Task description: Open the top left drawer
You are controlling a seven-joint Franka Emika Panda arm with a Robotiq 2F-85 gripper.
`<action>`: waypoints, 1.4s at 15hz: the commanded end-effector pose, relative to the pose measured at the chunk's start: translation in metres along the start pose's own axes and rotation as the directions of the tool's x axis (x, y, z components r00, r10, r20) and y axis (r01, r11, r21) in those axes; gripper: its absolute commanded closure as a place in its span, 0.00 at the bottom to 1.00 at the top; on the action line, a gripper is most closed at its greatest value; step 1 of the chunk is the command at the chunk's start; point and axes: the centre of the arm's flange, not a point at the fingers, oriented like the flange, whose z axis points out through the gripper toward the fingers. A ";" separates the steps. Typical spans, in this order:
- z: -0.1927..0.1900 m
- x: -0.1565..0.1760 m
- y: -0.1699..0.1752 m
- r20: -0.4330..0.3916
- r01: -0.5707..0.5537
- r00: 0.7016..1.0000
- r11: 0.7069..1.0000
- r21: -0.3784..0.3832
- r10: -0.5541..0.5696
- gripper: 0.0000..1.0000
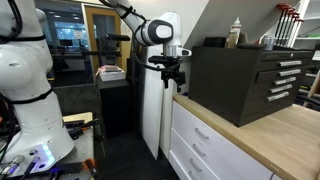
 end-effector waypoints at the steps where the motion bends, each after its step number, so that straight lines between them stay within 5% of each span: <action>1: 0.023 0.040 0.021 0.005 0.093 0.996 0.996 -0.004 -0.093 0.00; 15: 0.039 0.052 0.035 0.005 0.200 0.980 0.980 -0.007 -0.200 0.00; 21: 0.080 0.049 0.047 0.059 0.382 0.924 0.923 -0.053 -0.379 0.00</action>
